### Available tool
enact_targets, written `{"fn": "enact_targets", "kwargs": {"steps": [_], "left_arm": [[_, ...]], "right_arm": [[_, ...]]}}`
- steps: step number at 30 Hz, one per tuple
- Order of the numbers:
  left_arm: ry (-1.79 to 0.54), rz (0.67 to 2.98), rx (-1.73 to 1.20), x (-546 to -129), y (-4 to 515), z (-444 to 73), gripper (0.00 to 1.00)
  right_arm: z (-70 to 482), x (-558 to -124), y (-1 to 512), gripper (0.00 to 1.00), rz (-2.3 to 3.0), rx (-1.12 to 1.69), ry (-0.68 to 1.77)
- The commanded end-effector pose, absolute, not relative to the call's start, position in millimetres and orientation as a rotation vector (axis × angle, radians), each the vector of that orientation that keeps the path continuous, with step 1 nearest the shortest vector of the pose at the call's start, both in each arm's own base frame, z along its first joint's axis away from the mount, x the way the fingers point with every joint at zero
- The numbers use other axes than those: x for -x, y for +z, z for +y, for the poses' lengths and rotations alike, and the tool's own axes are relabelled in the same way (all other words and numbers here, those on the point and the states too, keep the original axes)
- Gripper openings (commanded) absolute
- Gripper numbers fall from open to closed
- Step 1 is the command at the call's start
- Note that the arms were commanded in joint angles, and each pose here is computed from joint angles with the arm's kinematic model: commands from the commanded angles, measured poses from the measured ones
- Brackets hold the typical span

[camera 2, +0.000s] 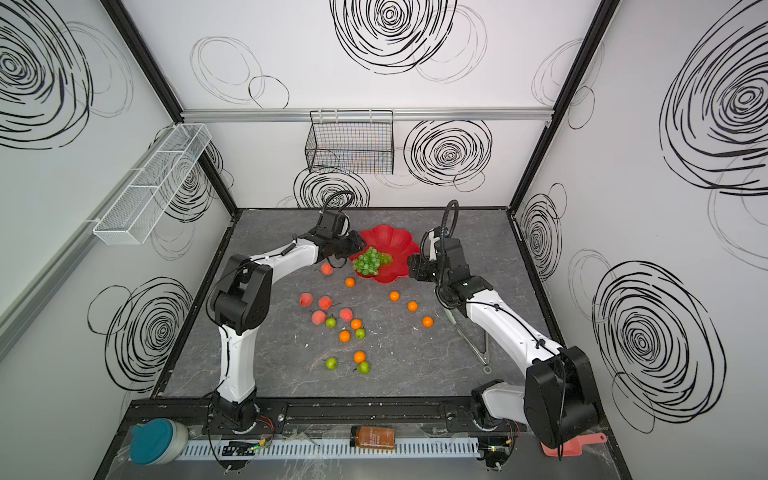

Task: Place and organize the fake fruits in the fruit bowl
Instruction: 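Open the left gripper to release the grapes in the bowl, then lift the left gripper away while the right gripper lowers toward an orange kumquat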

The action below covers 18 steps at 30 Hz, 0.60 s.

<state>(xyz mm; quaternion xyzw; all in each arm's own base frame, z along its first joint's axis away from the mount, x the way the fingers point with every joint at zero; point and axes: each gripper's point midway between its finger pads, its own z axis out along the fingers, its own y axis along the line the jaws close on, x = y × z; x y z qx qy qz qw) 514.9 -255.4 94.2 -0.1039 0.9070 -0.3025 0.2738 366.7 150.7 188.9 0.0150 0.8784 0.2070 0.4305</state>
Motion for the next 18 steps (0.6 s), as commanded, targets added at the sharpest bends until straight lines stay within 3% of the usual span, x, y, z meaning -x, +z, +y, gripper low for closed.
{"fn": "enact_targets", "kwargs": {"steps": [1, 3, 6, 12, 18], "left_arm": [[-0.872, 2.315, 0.230, -525.1, 157.1, -257.0, 0.47], [-0.879, 2.292, 0.218, -523.4, 172.6, -256.4, 0.61], [-0.872, 2.257, 0.207, -519.9, 194.1, -251.4, 0.69], [-0.835, 2.198, 0.129, -498.2, 240.0, -241.6, 0.76], [-0.767, 2.147, 0.036, -450.3, 274.6, -222.8, 0.83]], "right_arm": [[145.3, -364.4, 200.1, 0.77, 2.155, -0.041, 0.484], [144.3, -365.1, 201.7, 0.78, 2.150, -0.036, 0.475], [146.5, -364.1, 200.6, 0.78, 2.157, -0.018, 0.460], [163.5, -356.1, 194.8, 0.78, 2.190, 0.070, 0.382], [179.6, -338.6, 174.7, 0.77, 2.267, 0.163, 0.303]]}}
